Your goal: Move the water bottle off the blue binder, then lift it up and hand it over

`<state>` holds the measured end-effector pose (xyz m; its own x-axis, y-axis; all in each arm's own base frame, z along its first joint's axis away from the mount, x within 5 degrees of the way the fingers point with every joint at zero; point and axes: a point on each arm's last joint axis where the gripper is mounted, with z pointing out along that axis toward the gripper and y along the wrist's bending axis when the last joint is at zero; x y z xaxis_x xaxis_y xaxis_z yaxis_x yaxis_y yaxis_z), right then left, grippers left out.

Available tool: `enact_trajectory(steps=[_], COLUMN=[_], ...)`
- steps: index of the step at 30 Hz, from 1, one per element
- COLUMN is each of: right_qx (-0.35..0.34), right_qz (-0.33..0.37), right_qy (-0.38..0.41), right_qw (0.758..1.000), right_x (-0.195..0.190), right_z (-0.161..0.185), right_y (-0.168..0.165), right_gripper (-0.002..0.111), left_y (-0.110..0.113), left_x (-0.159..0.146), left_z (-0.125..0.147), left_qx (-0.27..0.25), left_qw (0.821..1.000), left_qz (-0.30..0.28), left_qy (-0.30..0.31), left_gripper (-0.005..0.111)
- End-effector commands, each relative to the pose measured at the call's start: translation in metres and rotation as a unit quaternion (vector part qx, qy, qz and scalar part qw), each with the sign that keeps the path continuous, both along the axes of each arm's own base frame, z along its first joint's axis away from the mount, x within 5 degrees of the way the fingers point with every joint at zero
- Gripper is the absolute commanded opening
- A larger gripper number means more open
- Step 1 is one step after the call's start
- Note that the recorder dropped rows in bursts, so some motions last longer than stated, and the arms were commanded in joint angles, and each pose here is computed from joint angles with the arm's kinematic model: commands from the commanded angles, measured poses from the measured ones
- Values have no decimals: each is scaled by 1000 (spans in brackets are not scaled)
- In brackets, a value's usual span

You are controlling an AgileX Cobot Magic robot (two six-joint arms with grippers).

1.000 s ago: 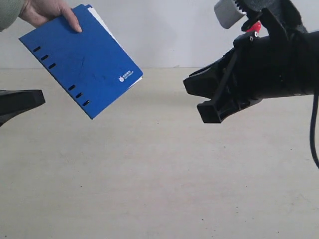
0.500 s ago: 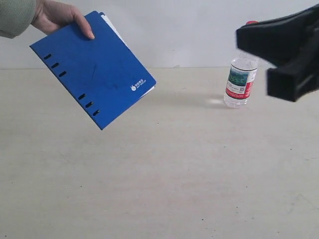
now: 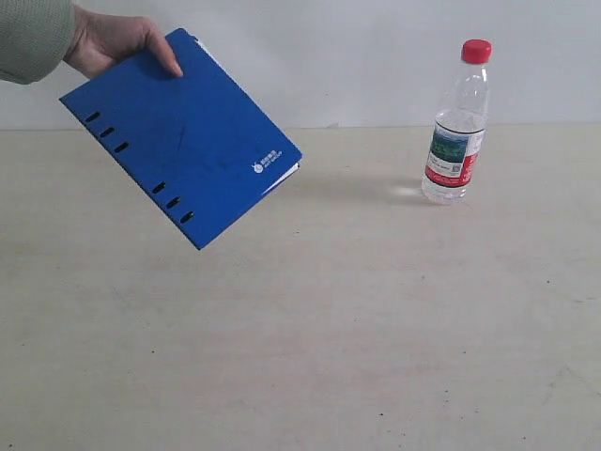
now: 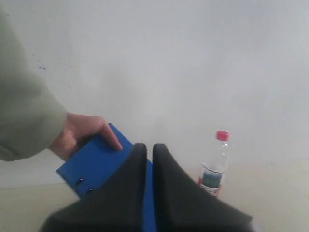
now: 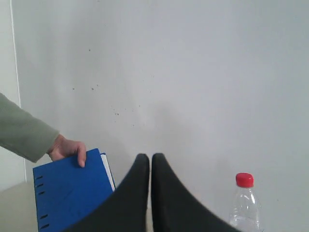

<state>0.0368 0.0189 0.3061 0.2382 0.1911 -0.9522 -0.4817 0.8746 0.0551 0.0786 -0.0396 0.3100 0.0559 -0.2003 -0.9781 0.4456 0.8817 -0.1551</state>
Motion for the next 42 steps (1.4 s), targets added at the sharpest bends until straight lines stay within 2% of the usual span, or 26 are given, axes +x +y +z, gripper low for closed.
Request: enact_trajectory(steps=[1,30,36,39,42], right_qx=[9,12,12,12,12], right_qz=[-3,-1,-1,-1,-1], right_qy=[-7,-5,-5,-5,-5], right_qw=[1000,1000,1000,1000,1000], right_x=[-3,-3,-3,-3,-3], right_z=[0,0,0,0,0], right_y=[-2,-2,-2,-2,-2], right_gripper=[0,0,0,0,0], left_y=[-11,-12,-14,-13,-8], left_x=[-7,-7,-18,-19,-19], left_z=[-1,-1,2,3,4], left_qx=[7,7,18,-25,-56], left_qw=[998,997,997,996,994], left_qz=[-68,-72,-62,-66,-46], left_qy=[-2,-2,-33,-49,-86], left_gripper=[4,4,4,4,4])
